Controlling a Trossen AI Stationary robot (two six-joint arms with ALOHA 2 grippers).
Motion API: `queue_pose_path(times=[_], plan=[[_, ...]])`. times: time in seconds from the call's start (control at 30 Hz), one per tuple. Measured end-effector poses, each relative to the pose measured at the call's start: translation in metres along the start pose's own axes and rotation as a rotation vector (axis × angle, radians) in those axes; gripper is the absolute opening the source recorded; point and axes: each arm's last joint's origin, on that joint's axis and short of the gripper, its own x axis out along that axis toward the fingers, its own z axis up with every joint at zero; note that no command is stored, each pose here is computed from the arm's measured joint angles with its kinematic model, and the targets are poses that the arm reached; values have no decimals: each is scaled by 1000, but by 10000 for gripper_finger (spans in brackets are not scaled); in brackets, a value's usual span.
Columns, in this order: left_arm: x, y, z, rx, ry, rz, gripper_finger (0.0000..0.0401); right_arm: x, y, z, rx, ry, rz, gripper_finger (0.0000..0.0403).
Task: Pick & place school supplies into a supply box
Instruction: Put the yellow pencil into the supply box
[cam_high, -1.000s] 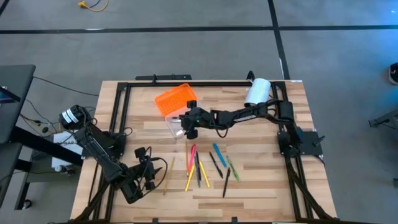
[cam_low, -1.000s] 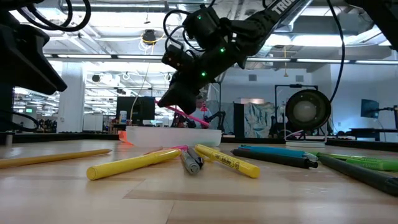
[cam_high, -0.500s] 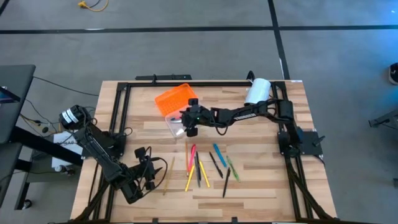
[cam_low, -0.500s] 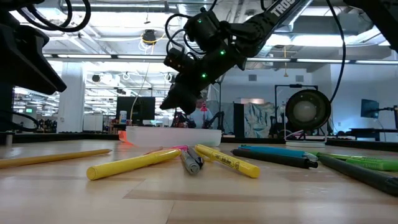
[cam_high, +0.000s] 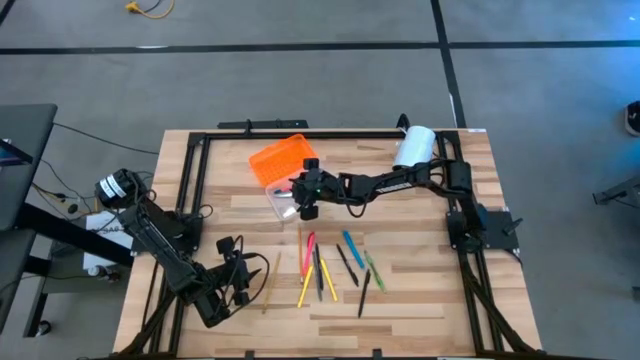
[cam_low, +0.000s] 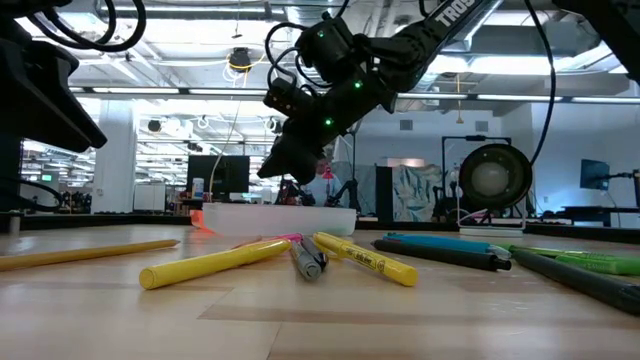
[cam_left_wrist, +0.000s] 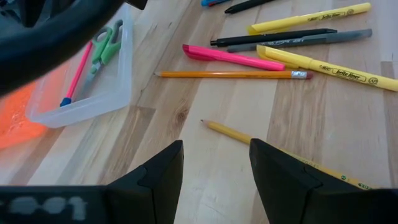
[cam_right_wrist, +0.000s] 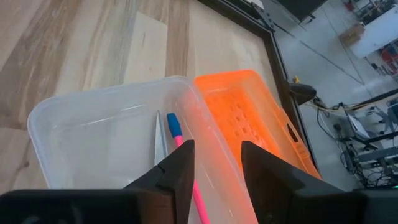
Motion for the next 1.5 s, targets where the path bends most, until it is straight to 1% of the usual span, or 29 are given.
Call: queue_pose_path(times=[0.13,0.27,0.43,0.53,0.7,0.9,1.07,1.17,1.27,1.33,1.5], plan=[[0,0,0,0,0,0,177,-9,3,10,-8,-22,10,123],[0,0,0,-4,0,0,177,-22,5,15,4,17,54,123],[0,0,0,-5,0,0,177,-48,2,20,59,68,188,123],[0,0,0,-4,0,0,177,-63,6,23,90,103,267,123],[0,-1,0,-28,-3,-5,177,-88,14,33,90,130,343,122],[2,-5,3,-91,-17,-26,177,-117,27,49,46,60,495,122],[12,-12,4,-118,20,-60,177,-145,27,57,4,-2,531,122],[17,-16,2,-113,48,-75,177,-162,23,51,2,-33,534,122],[21,-18,0,-111,53,-75,177,-183,16,40,55,-92,507,122],[21,-19,0,-114,52,-78,177,-196,14,31,90,-164,479,122],[22,-20,2,-134,49,-84,177,-225,24,-1,175,-292,419,122]])
